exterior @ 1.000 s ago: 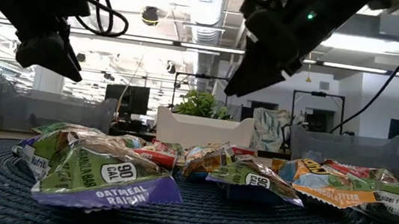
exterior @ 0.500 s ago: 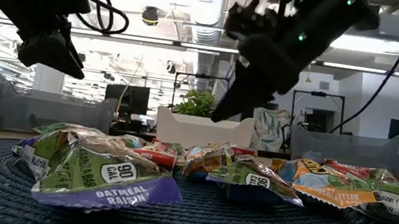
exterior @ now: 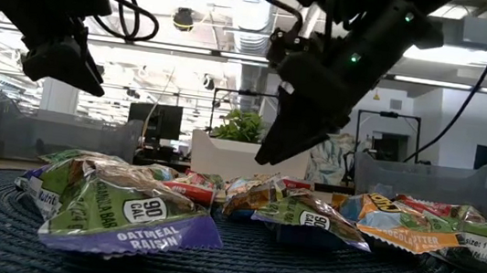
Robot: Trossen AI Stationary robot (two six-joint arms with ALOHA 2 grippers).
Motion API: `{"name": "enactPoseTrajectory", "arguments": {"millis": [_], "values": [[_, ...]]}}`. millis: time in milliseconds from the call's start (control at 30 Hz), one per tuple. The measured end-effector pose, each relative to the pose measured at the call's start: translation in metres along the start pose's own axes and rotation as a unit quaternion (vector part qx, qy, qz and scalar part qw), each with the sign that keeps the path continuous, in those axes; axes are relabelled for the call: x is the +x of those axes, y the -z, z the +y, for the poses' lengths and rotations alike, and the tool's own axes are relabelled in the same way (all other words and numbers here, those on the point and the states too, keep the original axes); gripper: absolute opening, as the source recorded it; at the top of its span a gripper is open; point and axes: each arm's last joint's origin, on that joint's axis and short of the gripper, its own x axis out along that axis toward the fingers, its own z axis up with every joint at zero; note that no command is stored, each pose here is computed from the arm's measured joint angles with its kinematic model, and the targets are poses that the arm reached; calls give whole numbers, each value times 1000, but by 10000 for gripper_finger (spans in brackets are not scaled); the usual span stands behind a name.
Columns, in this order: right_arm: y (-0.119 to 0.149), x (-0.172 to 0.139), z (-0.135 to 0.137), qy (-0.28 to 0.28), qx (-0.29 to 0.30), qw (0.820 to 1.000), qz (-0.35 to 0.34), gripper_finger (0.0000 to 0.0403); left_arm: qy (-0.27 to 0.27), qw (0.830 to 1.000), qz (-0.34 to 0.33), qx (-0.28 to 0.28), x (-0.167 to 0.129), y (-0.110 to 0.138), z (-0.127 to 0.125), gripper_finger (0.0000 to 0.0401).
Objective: Pick and place Granola Bars by type
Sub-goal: Put the red granola bar into the white bin
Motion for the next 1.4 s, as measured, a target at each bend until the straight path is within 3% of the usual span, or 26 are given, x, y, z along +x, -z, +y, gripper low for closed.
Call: {"name": "enactPoseTrajectory", "arguments": {"millis": [500, 633, 1133, 1400], "values": [[7, 14, -3, -33, -4, 999, 39, 234, 1, 1000, -1, -3, 0, 0, 0, 183], [7, 14, -3, -33, -12, 999, 38, 201, 2, 1000, -1, -2, 0, 0, 0, 183], [-5, 10, 2, -39, -75, 996, 16, 17, 1, 1000, -1, -1, 0, 0, 0, 183], [-17, 2, 11, -3, -124, 992, -17, 2, 1, 1000, -1, 0, 0, 0, 0, 183]]}}
